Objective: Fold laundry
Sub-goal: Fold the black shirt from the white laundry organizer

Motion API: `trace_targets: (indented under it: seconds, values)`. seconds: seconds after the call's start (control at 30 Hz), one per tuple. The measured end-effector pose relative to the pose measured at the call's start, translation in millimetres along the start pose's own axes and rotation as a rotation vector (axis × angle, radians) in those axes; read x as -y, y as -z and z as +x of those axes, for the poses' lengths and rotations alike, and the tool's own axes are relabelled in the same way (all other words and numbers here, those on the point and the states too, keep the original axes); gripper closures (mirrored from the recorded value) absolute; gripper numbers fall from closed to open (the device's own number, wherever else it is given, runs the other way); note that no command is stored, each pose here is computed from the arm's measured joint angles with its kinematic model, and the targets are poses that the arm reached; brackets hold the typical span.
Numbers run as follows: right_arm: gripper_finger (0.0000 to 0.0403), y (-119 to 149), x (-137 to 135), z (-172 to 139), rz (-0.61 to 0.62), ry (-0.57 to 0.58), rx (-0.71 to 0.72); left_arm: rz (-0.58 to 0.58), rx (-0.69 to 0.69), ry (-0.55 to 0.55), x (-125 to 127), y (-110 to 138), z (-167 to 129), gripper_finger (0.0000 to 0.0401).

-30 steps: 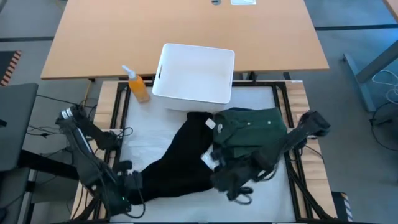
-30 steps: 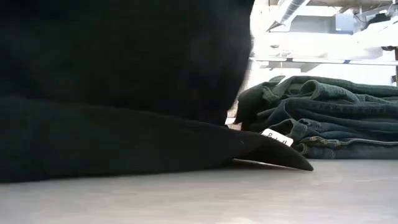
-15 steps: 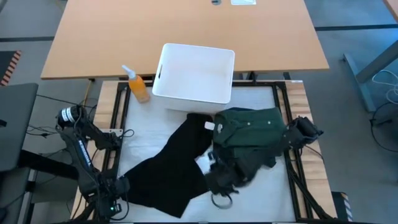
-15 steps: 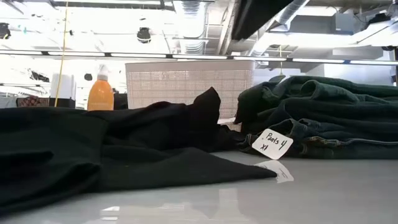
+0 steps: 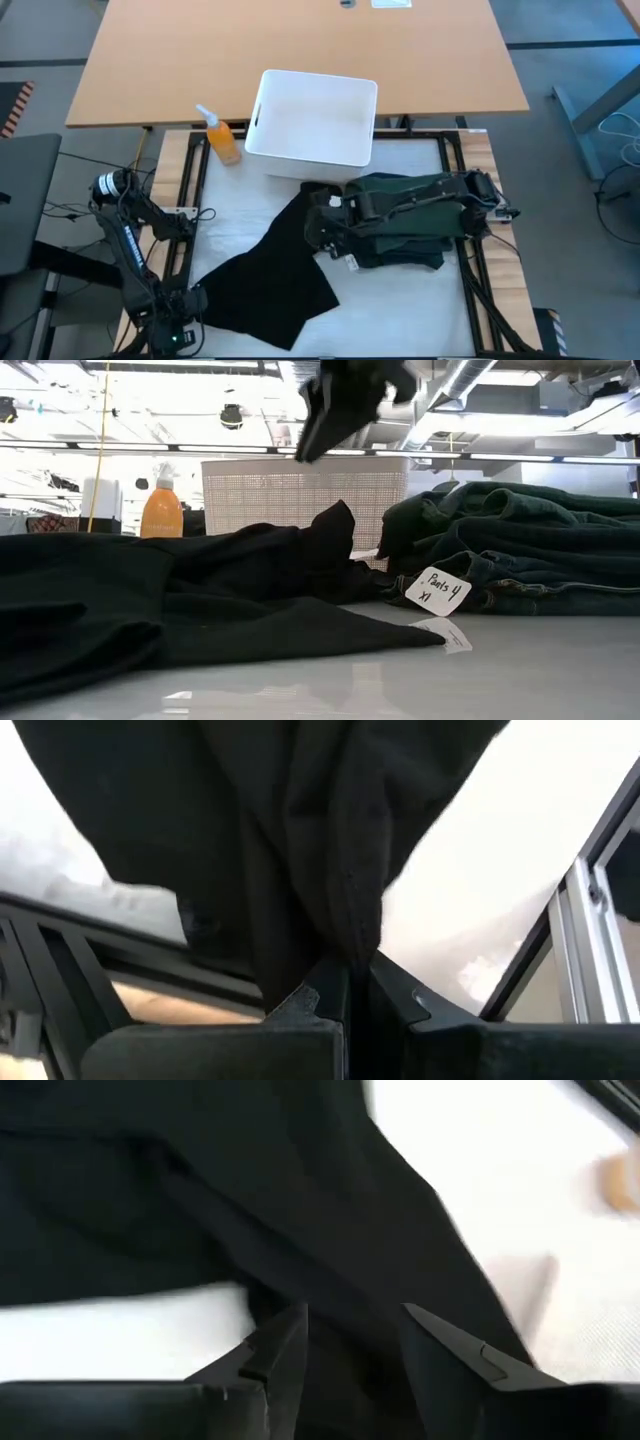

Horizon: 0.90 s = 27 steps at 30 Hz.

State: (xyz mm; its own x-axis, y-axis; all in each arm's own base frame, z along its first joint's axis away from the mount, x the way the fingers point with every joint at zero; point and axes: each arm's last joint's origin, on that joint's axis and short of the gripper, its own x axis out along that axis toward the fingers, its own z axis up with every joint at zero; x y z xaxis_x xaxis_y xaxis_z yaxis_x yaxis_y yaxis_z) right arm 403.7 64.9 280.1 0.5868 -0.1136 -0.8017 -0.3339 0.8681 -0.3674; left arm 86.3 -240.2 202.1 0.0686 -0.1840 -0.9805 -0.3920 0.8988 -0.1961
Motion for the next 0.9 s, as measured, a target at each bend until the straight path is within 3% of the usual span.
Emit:
trace_targets:
  seconds: [0.2,0.33,0.7,0.9]
  values:
    - [0.0219,-11.4,-42.8,2.0,-0.161,-0.062,0.105,0.054,0.111,0.004,0.0,-1.3,-0.2,0.0400]
    - [0.0219,-5.4,-72.7,17.2,-0.257,0.067,0.123,0.102,0.109,0.008,0.6,-1.2,-0.2,0.0378]
    - [0.0224,22.9,-85.9,49.2,-0.196,0.162,0.181,0.086,0.041,0.008,-0.1,10.1,0.3,0.0246]
    - [0.0225,35.1,-87.5,59.1,-0.187,0.169,0.198,0.088,0.076,0.014,-0.1,13.1,0.5,0.0210]
